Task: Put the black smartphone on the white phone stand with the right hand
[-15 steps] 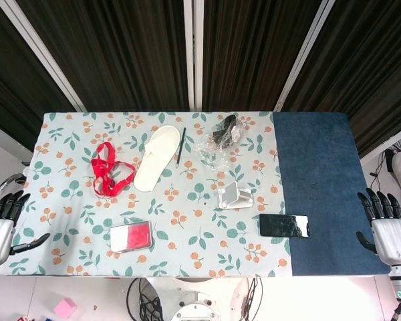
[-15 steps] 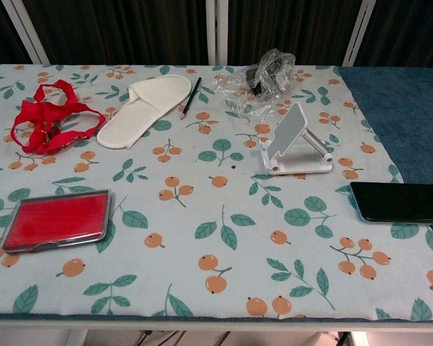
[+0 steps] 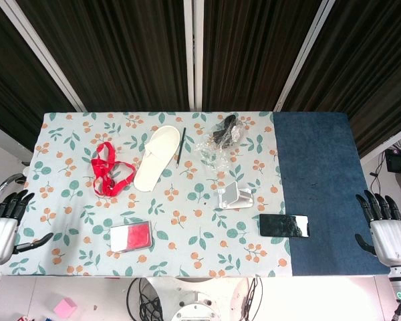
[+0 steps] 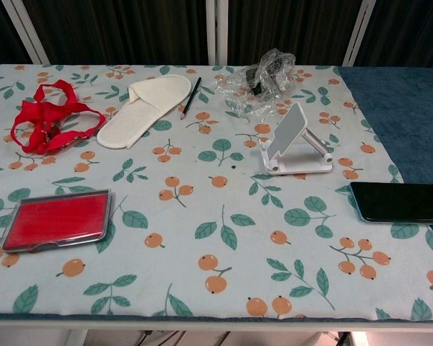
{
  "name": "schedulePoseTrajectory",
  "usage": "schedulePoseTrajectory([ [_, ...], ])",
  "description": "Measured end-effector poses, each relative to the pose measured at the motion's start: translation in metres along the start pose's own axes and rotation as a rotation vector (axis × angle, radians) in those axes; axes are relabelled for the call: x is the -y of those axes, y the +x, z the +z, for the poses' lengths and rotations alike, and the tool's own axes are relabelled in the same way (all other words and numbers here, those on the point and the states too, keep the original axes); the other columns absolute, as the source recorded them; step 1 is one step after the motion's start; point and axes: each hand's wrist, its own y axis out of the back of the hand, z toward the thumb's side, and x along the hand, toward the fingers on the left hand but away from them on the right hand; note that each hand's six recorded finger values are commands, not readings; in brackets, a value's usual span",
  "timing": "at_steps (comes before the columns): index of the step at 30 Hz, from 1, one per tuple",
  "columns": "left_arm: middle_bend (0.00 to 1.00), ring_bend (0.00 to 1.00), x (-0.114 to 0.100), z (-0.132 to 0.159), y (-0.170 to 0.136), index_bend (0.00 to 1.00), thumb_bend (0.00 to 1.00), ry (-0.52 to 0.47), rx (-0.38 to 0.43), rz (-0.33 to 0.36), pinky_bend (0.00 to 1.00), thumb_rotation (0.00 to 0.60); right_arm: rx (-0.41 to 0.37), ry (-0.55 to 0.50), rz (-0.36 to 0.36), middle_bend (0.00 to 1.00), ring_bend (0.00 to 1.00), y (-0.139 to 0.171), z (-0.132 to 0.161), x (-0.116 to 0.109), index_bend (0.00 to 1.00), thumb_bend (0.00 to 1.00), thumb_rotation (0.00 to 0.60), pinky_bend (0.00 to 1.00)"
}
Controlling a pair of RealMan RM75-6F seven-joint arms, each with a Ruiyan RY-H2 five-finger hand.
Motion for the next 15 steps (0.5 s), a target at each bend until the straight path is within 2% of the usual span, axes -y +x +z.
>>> schedulePoseTrajectory([
  [5,0.07,0.07,0.001,0.000,0.000,0.09,0.00,-0.002,-0.002,-0.011,0.22,0.087,-0.031,-0.024,0.065,0.00,0.00,0.001,0.013,0.007,0.00,0.06,0.600,0.00],
  [8,0.07,0.07,0.005,0.000,0.001,0.09,0.00,-0.005,0.001,-0.030,0.22,0.090,-0.074,-0.014,0.120,0.00,0.00,-0.004,0.024,0.012,0.00,0.04,0.600,0.00],
  [12,0.07,0.07,0.011,0.002,0.002,0.09,0.00,-0.018,0.014,-0.052,0.22,0.094,-0.135,-0.016,0.222,0.00,0.00,-0.016,0.048,0.019,0.00,0.03,0.600,0.00],
  [15,0.07,0.07,0.014,0.004,0.002,0.09,0.00,-0.029,0.019,-0.058,0.22,0.100,-0.148,-0.017,0.299,0.00,0.00,-0.025,0.062,0.026,0.00,0.03,0.600,0.00],
])
